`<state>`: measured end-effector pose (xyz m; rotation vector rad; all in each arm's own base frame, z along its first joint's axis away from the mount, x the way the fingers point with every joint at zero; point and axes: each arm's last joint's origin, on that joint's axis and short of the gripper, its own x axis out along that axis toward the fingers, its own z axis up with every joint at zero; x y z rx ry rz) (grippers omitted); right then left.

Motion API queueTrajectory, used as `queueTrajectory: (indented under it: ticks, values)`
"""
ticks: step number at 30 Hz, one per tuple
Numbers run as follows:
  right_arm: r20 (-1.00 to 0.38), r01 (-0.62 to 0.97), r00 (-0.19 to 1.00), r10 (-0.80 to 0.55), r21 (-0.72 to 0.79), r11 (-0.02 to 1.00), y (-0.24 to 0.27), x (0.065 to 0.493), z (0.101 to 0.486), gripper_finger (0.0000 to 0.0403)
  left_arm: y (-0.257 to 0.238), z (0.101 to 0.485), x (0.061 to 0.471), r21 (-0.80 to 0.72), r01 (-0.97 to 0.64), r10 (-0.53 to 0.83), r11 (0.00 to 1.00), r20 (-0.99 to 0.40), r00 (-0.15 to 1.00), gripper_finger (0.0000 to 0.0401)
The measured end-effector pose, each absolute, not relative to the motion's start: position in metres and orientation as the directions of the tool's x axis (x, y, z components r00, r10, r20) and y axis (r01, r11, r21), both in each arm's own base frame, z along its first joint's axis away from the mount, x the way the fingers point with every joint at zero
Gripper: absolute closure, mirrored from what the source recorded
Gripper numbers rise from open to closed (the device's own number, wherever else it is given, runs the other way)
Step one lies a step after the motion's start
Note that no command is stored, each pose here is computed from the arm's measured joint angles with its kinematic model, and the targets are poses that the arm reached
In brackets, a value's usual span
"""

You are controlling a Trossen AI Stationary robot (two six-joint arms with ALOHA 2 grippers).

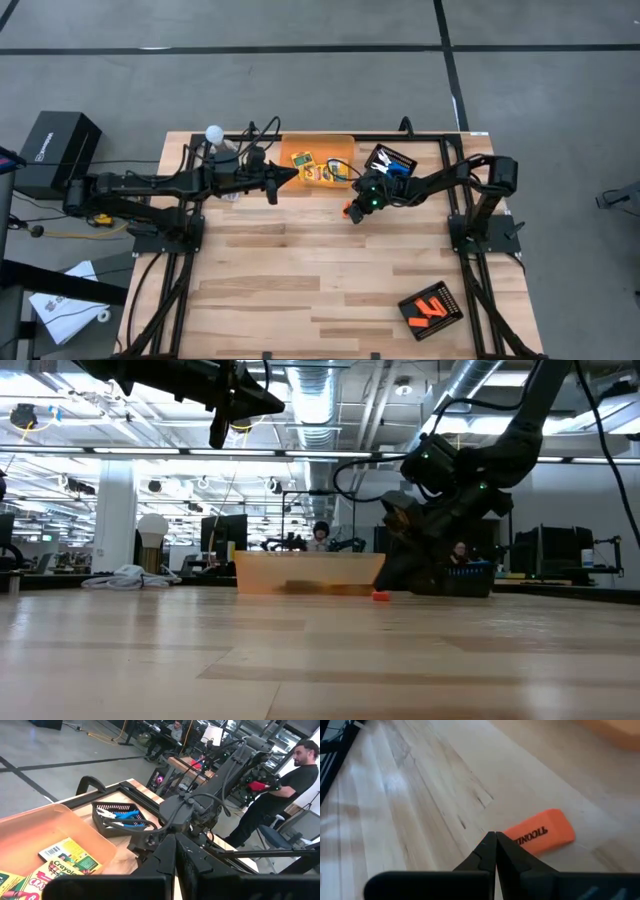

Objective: Pick & Place School Supplies
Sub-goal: Put the orange eraser into the bottom black bin

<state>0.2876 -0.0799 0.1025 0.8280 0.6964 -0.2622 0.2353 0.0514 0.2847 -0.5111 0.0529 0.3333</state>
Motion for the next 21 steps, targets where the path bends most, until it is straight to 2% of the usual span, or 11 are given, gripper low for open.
queueTrajectory:
  ticks: [21]
  values:
    - [-0.722, 0.498, 0.680, 0.127, 0.582, 0.643, -0.0827, 0.2778, 0.0964, 0.0403, 0.0510, 0.2822, 0.2350, -0.471, -0.331, 0.291, 0.818, -0.159, 0.944, 0.0401]
